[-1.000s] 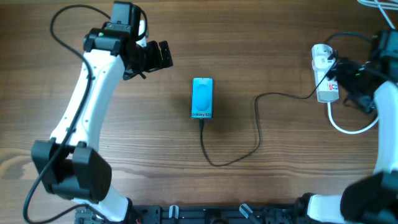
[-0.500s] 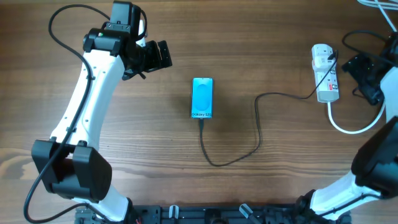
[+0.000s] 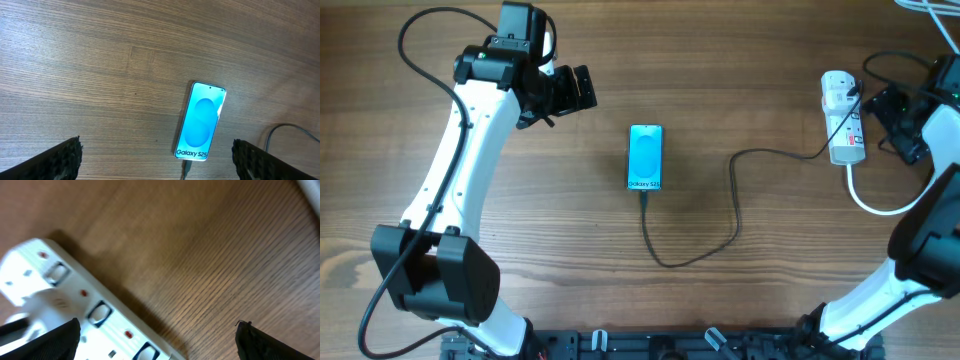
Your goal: Plug charger to phone and switch on socket
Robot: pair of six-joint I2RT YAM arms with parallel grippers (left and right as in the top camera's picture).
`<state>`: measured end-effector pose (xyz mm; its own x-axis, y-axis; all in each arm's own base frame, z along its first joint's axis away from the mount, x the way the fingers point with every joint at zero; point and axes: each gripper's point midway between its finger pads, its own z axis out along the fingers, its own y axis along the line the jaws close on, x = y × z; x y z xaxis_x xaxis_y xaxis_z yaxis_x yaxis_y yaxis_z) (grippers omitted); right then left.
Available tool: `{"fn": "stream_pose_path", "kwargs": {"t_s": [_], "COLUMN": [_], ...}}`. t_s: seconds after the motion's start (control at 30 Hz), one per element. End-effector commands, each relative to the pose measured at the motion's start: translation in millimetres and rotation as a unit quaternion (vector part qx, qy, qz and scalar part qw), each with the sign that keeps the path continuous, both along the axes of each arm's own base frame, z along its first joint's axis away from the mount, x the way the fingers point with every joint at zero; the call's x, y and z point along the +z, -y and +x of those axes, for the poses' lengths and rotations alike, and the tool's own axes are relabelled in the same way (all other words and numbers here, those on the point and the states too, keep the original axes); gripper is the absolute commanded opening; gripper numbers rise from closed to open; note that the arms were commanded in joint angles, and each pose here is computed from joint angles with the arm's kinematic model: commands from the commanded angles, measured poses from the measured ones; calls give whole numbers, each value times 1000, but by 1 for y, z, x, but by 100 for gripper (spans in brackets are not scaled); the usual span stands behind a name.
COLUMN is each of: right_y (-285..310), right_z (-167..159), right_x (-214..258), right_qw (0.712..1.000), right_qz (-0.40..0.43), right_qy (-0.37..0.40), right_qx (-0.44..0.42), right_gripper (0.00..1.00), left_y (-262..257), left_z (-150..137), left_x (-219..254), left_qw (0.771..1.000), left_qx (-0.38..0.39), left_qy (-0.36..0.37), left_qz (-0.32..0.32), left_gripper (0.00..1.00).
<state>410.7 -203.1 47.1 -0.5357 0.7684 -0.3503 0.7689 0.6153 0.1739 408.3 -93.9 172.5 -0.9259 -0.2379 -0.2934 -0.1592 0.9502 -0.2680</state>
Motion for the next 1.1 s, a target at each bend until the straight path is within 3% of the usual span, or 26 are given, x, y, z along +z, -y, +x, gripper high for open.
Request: {"fn": "stream_pose_path", "kwargs": {"t_s": [0.0, 1.07], "right_y": [-2, -25], "right_z": [3, 15], "right_x": [-19, -44], "right_qw": [1000, 999], "right_qz": [7, 9], "right_qy": [-15, -29], "right_qx": [3, 43], "right_gripper": [100, 100], "left_y": [-1, -1], "left_z": [0, 0], "left_x": [-4, -4], "left_qw": [1000, 1000], "left_qx": [7, 7], "left_qy": [-5, -5], "left_qz": [5, 4], "left_gripper": [100, 100]}}
